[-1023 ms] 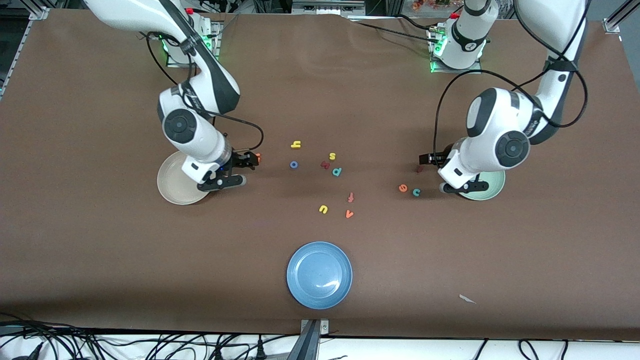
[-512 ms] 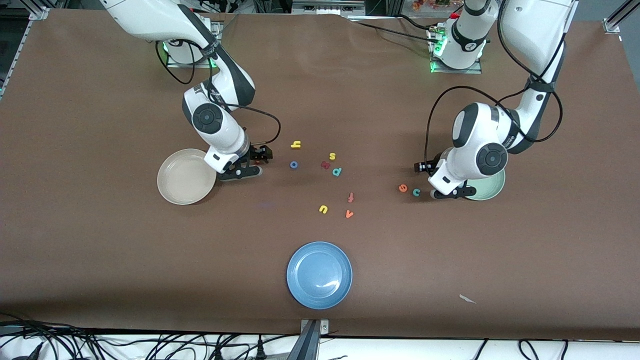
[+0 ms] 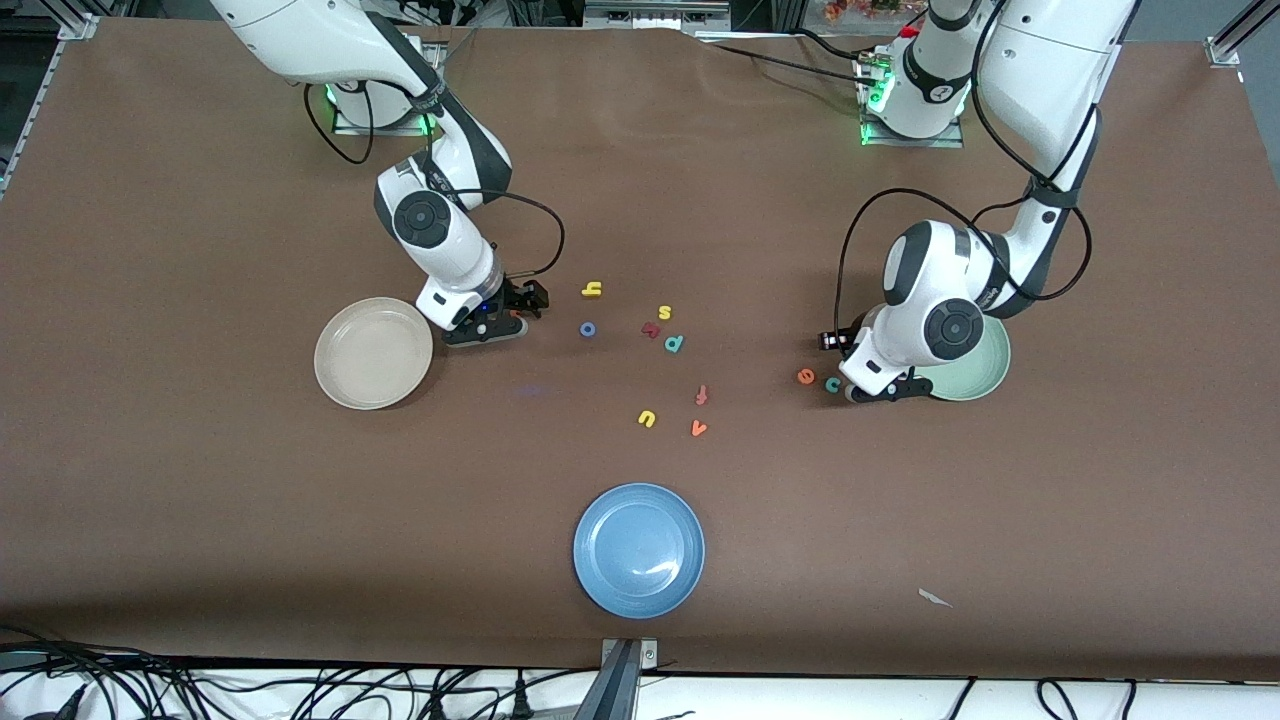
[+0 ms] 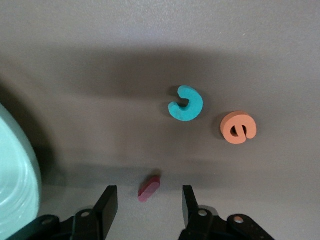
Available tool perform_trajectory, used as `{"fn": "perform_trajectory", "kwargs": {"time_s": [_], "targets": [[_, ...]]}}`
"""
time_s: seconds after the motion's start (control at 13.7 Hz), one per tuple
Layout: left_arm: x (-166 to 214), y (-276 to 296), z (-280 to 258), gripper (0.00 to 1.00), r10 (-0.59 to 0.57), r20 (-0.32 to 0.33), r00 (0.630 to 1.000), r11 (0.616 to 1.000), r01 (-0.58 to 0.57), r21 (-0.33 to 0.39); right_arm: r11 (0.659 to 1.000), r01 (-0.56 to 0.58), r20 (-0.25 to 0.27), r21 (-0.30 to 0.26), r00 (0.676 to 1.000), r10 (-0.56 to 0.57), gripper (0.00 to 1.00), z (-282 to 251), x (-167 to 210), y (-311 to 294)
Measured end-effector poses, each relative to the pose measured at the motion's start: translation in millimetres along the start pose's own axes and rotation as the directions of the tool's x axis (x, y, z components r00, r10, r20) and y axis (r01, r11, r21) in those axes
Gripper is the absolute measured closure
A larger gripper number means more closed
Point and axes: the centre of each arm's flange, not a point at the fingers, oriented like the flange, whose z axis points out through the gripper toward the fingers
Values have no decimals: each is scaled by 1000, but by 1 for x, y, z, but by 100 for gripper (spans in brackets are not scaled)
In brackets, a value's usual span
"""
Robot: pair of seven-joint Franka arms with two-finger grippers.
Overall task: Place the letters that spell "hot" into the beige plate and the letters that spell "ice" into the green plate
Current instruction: 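Grasp the orange 3 and the red bar with both grippers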
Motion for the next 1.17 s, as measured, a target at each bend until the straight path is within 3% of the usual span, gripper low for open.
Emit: {"fn": "perform_trajectory", "kwargs": {"time_s": [0.15,0.22,0.44,0.51,0.73,0.8,0.95,1.17], "targets": [[0,1,3,43,2,5,1000,1000,-2,3,1000,0,2,0,1000,0,13,5,-7,-2],[-1,2,5,43,3,7,1000,1000,-3,4,1000,2,1,1,1000,-2,13,6,-9,-4],[-1,2,10,44,3,15,1000,1000,-3,8,1000,15,-2,-4,1000,-15,38,6,-10,-5],[-1,3,12,44,4,18,1000,1000,-5,9,1000,17,-3,-5,1000,-17,39,6,-10,-5],[-2,5,15,46,7,21,1000,1000,-7,12,1000,22,-7,-7,1000,-22,70,4,-9,-5],[-2,5,15,46,7,23,1000,1000,-7,13,1000,23,-8,-7,1000,-23,70,4,-9,-5],[-1,4,18,48,6,26,1000,1000,-7,14,1000,24,-9,-8,1000,-24,81,4,-9,-5],[-1,4,22,52,5,33,999,1000,-6,17,999,30,-20,-11,999,-30,81,-4,-6,-5]]}}
